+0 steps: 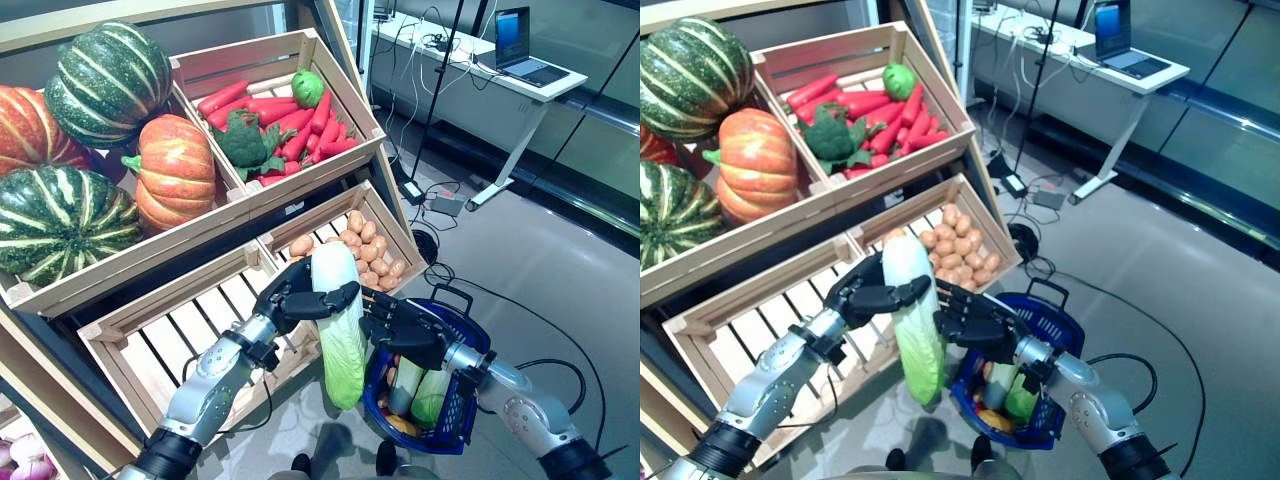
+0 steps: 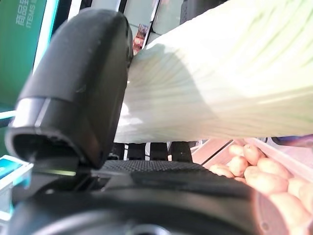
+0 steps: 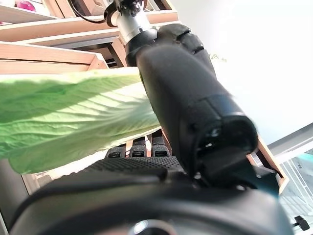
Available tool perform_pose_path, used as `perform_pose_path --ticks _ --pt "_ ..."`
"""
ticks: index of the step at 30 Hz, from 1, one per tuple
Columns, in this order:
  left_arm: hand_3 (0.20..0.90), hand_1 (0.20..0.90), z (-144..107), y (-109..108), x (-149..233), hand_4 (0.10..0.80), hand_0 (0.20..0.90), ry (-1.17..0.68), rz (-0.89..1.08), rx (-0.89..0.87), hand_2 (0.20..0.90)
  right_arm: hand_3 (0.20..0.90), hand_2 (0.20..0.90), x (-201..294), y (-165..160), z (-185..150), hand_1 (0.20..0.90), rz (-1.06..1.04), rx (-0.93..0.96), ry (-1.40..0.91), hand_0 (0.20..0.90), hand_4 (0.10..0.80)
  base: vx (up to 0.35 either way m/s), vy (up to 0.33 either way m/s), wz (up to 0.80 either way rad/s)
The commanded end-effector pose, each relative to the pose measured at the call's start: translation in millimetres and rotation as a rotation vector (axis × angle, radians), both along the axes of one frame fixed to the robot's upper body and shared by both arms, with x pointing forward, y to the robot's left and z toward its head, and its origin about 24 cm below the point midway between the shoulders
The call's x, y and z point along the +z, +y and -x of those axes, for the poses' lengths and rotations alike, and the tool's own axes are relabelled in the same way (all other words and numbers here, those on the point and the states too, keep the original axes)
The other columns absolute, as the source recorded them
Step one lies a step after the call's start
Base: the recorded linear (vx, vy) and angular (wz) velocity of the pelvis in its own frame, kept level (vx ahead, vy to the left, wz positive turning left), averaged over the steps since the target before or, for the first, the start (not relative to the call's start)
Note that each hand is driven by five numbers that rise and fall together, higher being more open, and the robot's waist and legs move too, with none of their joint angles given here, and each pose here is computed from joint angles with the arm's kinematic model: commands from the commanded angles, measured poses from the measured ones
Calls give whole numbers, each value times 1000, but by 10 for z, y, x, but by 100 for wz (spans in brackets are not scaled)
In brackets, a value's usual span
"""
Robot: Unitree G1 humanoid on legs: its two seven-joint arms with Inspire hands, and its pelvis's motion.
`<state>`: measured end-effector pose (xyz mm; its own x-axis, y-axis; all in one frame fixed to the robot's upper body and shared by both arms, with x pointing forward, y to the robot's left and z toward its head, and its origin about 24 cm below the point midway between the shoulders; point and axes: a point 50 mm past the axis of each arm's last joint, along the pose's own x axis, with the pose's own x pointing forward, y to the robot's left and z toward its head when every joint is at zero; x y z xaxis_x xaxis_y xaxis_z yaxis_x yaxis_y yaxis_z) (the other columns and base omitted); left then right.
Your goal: Put vegetables into the basket
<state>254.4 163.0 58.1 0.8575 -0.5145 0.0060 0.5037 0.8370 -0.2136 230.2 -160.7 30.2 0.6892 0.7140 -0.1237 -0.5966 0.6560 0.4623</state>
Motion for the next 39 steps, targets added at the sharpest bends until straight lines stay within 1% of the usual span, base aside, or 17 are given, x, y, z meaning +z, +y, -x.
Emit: perform_pose_path --ticks 1,2,5,9,12,15,21,24,26,32,39 --pt "300 300 -101 -81 579 400 300 -285 75 -65 300 900 900 395 -53 -132 900 -133 11 -180 900 800 0 0 0" --pt "300 300 -101 -81 579 400 300 -285 75 -65 300 900 900 395 -53 -132 900 -133 11 -180 900 800 0 0 0" --pt "300 300 -108 25 545 400 300 -277 40 -25 300 900 900 395 -140 -130 900 -146 -42 -172 900 800 0 0 0" --pt "300 300 -107 80 540 400 300 -285 15 -11 300 900 900 376 -145 -106 900 -147 -40 -168 900 800 0 0 0" --pt "300 300 -116 107 557 400 300 -297 7 -10 300 900 900 361 -140 -102 900 -141 -29 -159 900 800 0 0 0" --pt "300 300 -126 91 577 400 300 -308 12 -15 300 900 900 350 -119 -101 900 -127 -14 -152 900 800 0 0 0" --pt "300 300 -127 9 636 400 300 -346 49 -57 300 900 900 297 -48 -100 900 -113 33 -121 900 800 0 0 0" --pt "300 300 -112 -60 693 400 300 -368 80 -92 300 900 900 277 8 -94 900 -113 63 -100 900 800 0 0 0" --pt "300 300 -97 -144 732 400 300 -386 102 -131 300 900 900 250 80 -78 900 -116 97 -83 900 800 0 0 0" --pt "300 300 -61 -306 765 400 300 -388 162 -210 300 900 900 210 211 -60 900 -90 159 -64 900 800 0 0 0" --pt "300 300 -26 -425 791 400 300 -395 203 -281 300 900 900 121 331 -28 900 -45 232 2 900 800 0 0 0"
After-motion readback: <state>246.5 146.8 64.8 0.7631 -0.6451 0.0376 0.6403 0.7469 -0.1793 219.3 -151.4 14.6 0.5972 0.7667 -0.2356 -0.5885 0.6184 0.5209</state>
